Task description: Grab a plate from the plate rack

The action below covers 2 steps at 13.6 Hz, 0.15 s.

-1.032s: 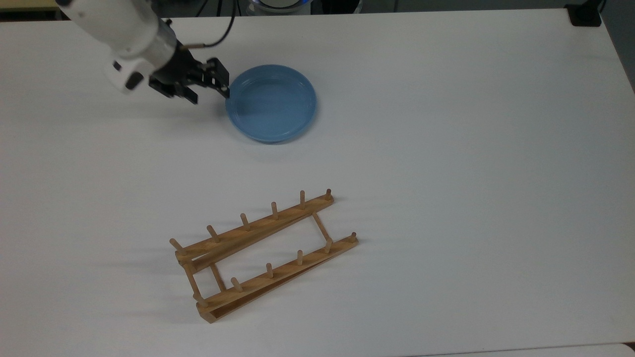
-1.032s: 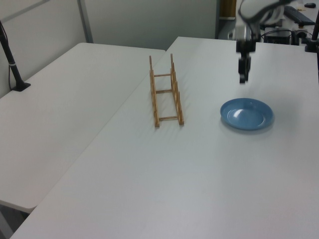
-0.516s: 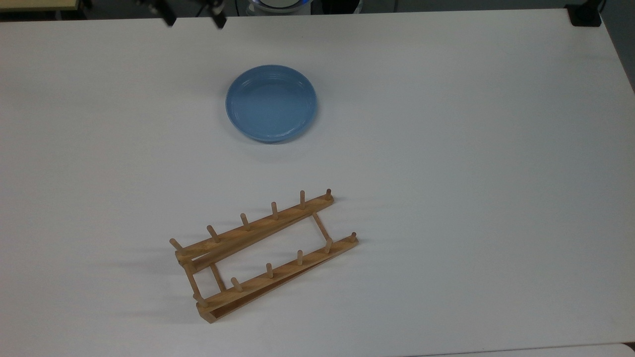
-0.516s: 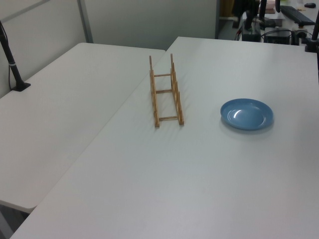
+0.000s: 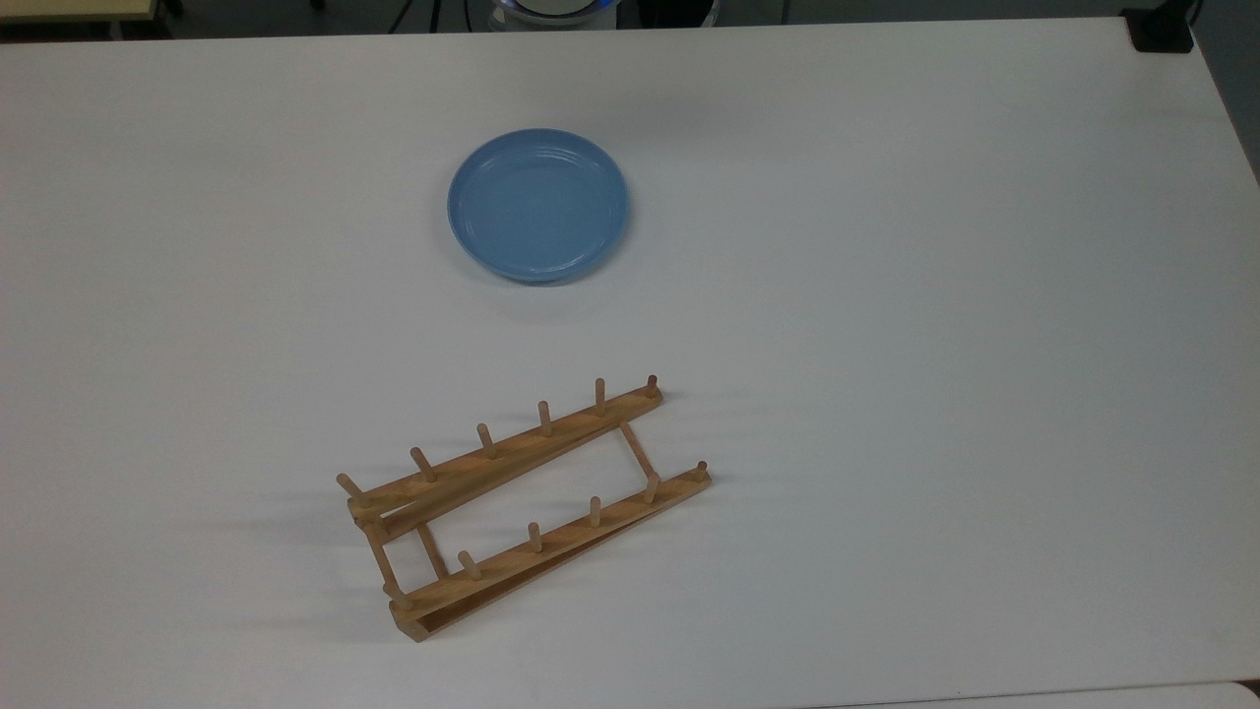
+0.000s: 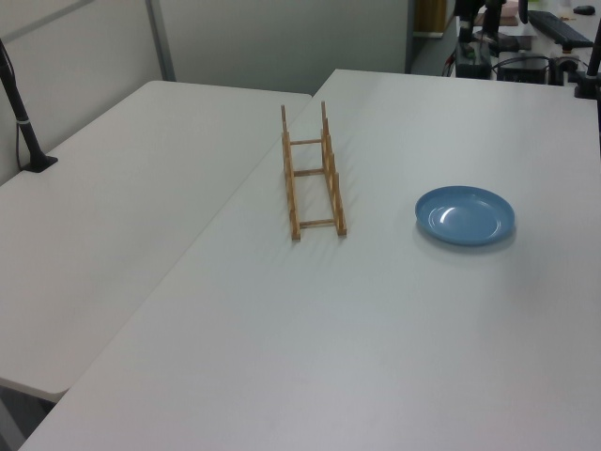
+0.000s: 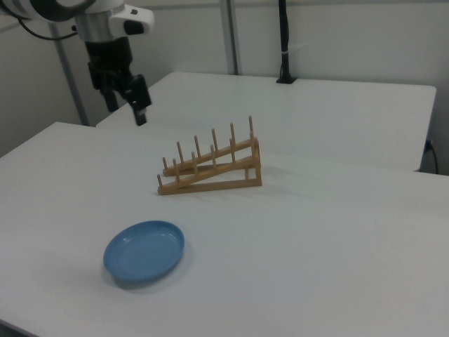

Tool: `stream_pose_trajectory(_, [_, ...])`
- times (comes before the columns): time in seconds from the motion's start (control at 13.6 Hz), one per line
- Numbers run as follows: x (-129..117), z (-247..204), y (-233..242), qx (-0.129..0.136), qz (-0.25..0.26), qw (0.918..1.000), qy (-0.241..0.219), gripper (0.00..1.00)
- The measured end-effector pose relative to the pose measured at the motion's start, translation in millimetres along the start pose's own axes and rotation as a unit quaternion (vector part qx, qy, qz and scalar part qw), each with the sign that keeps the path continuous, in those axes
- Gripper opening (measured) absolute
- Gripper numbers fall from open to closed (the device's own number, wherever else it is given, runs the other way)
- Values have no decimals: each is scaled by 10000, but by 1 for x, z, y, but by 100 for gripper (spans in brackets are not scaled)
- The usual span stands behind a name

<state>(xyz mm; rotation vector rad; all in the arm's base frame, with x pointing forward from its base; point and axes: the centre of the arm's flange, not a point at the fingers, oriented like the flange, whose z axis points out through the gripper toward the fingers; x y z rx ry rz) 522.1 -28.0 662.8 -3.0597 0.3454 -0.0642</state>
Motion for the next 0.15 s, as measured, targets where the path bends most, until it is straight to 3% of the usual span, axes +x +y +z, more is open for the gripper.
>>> stream_pose_trajectory(0.15, [18,7,7,-130,-433,9984,335,100])
